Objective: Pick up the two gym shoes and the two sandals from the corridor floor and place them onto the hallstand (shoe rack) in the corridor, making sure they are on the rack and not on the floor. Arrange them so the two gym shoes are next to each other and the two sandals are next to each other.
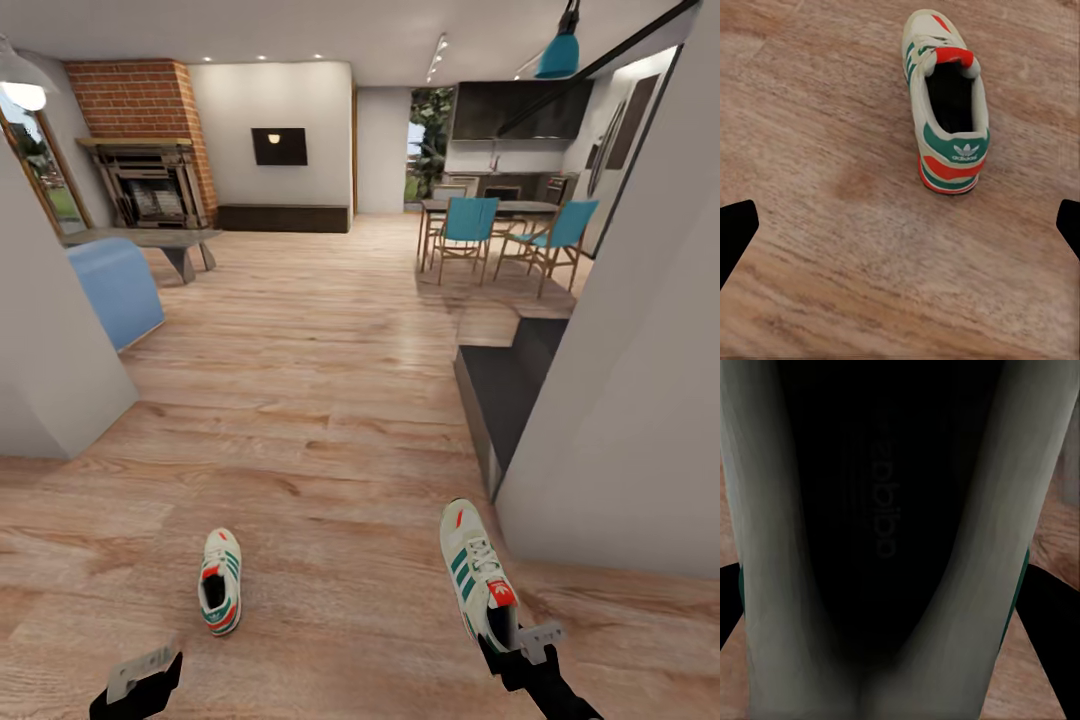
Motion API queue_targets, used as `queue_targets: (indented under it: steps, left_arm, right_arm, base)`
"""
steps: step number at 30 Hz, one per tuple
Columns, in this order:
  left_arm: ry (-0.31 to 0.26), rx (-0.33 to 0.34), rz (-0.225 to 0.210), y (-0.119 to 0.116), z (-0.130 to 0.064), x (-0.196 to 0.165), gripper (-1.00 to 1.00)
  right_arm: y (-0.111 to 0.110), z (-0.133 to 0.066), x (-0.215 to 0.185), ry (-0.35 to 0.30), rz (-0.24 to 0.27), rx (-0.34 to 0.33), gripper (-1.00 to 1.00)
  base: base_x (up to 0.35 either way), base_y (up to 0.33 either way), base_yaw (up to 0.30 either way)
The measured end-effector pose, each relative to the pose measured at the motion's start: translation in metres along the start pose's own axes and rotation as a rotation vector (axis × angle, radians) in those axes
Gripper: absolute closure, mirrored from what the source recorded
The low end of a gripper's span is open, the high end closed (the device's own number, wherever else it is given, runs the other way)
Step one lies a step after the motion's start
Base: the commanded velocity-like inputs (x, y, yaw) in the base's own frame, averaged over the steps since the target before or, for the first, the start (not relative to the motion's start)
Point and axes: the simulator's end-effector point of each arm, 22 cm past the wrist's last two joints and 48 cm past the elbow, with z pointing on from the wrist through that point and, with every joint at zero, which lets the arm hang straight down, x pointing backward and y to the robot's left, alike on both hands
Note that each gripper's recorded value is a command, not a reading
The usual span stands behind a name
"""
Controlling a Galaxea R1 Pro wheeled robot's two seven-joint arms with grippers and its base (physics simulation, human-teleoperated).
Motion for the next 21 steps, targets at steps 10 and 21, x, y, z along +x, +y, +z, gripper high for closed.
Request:
queue_targets:
  steps: [10, 21]
  left_arm:
    - [-0.001, -0.003, -0.004, 0.0009, -0.0001, -0.0002, -1.00]
    - [0.001, -0.003, -0.005, 0.0008, 0.0000, 0.0004, -1.00]
  right_arm:
    - [-0.0001, -0.0001, -0.0001, 0.000, 0.000, 0.000, 1.00]
    - [0.0002, 0.0001, 0.0005, 0.002, 0.000, -0.001, 1.00]
  base:
    - [0.255, -0.175, 0.273]
    - [0.105, -0.054, 0.273]
